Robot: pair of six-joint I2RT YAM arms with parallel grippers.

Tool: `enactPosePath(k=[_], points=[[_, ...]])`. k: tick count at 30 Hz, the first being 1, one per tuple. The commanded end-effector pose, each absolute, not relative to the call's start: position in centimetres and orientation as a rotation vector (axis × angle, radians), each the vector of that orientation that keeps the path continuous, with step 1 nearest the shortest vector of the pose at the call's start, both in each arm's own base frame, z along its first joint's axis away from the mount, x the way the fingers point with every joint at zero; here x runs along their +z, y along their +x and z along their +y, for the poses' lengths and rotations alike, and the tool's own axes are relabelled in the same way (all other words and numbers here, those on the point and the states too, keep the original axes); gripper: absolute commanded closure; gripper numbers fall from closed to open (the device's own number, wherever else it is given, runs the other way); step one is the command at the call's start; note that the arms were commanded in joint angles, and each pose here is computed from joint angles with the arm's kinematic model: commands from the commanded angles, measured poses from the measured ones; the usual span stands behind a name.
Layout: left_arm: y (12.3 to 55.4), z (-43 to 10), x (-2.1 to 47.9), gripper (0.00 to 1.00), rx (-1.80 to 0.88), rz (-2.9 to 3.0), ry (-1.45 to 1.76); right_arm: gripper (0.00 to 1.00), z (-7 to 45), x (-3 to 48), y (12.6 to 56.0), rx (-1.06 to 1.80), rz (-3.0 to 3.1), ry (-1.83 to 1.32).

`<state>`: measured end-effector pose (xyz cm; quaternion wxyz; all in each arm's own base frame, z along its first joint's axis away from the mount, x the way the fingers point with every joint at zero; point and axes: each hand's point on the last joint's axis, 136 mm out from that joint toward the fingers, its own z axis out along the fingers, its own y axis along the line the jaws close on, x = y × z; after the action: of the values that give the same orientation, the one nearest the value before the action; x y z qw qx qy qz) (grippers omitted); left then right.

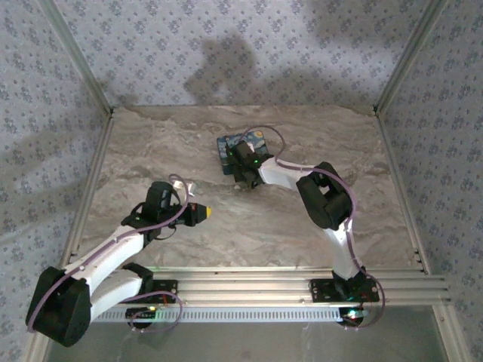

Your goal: Unlock a padlock with a key

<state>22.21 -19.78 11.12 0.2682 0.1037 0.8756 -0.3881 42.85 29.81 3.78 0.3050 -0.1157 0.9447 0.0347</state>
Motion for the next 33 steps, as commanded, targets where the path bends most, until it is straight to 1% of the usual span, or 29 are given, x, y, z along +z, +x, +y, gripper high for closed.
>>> enactPosePath(k=[1, 4, 6, 8, 10, 14, 19, 21, 25, 33], points=[[22.3, -19.5, 11.5, 1.0, -1.019, 2.355, 0.308, 0.48, 30.6, 3.6, 43.9, 0.14, 2.49, -0.31], [22.2, -19.4, 11.4, 1.0, -1.015, 2.359, 0.301, 0.58, 30.8, 3.0, 44.1, 0.168, 2.512, -0.315], [22.1, -19.3, 11.3, 1.0, -1.012, 2.363, 0.297, 0.69, 30.8, 2.9, 44.1, 0.173, 2.525, -0.308], [22.0, -19.2, 11.5, 1.0, -1.007, 2.358, 0.3, 0.78, 30.8, 3.0, 44.1, 0.187, 2.539, -0.302], [22.0, -19.2, 11.6, 1.0, -1.012, 2.343, 0.302, 0.84, 30.9, 3.6, 43.9, 0.227, 2.551, -0.31], [21.8, -19.1, 12.0, 1.0, -1.021, 2.306, 0.303, 0.91, 31.6, 5.5, 42.7, 0.316, 2.57, -0.355], [21.8, -19.5, 11.7, 1.0, -1.039, 2.282, 0.345, 0.96, 32.5, 7.7, 40.1, 0.476, 2.63, -0.354], [22.0, -19.9, 11.6, 1.0, -1.064, 2.268, 0.354, 1.0, 32.9, 8.5, 38.8, 0.561, 2.668, -0.35], [22.7, -20.9, 12.0, 1.0, -1.127, 2.21, 0.371, 1.0, 33.4, 9.8, 36.6, 0.708, 2.744, -0.284], [24.9, -21.8, 12.4, 1.0, -1.08, 2.134, 0.435, 1.0, 33.8, 11.8, 33.6, 0.945, 2.885, -0.098]])
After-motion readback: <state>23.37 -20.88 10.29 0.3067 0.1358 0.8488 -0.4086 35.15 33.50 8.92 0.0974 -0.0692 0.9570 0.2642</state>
